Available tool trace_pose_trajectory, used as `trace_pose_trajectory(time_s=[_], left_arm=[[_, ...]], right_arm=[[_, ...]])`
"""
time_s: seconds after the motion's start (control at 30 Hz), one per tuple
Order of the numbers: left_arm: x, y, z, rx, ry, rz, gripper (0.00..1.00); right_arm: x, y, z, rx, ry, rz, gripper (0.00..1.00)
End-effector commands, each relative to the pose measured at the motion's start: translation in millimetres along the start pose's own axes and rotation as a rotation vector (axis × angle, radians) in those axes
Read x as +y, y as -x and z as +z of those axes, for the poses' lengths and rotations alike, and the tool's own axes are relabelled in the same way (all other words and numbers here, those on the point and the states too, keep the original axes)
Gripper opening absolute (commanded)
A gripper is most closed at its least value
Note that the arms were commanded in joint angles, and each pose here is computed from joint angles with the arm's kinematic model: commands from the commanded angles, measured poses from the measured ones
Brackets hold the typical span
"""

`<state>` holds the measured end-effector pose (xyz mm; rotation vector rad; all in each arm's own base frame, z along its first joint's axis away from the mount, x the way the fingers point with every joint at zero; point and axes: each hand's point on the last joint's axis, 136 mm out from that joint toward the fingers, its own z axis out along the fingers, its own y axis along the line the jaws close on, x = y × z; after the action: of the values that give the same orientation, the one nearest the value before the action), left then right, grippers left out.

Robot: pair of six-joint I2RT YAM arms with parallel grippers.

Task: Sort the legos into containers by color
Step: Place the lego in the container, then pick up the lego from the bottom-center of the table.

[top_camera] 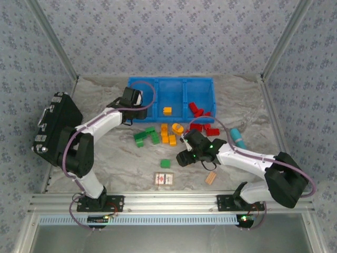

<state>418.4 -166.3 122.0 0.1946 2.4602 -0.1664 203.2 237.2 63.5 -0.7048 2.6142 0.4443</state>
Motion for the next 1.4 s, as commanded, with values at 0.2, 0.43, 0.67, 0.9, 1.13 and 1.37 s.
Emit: trace_pose_trajectory(time_s=[0.2,0.43,0.67,0.9,1.13,1.37], left_arm=[[-3.9,21.2,-7.8,-0.041,-0.027,0.008,0.54],[-1.3,20.0,-52.8,-0.050,-0.033,0.021,0.56],[18.6,9.7,-115.6,-0.103,0.027,0.039,0.62],[35.3,-4.6,-162.2,-0.143,0.073,0.045,0.64],[51.2,-54.9,-174.2,-0.045,0.114,0.027,0.64],[56.3,-100.5,-178.1,0.016,0.097,-0.024,0.65]], right_arm=[[-9.7,-5.1,9.6,0.056,-0.068,-0.072,0.76],[-12.8,-1.5,15.5,0.084,-0.090,-0.095,0.76],[-14.3,-9.7,29.6,0.142,-0.096,-0.111,0.67],[-16.3,-14.3,40.5,0.180,-0.109,-0.117,0.48],[-14.3,-5.4,38.1,0.189,-0.117,-0.130,0.32],[-10.0,13.7,24.2,0.174,-0.127,-0.139,0.29]])
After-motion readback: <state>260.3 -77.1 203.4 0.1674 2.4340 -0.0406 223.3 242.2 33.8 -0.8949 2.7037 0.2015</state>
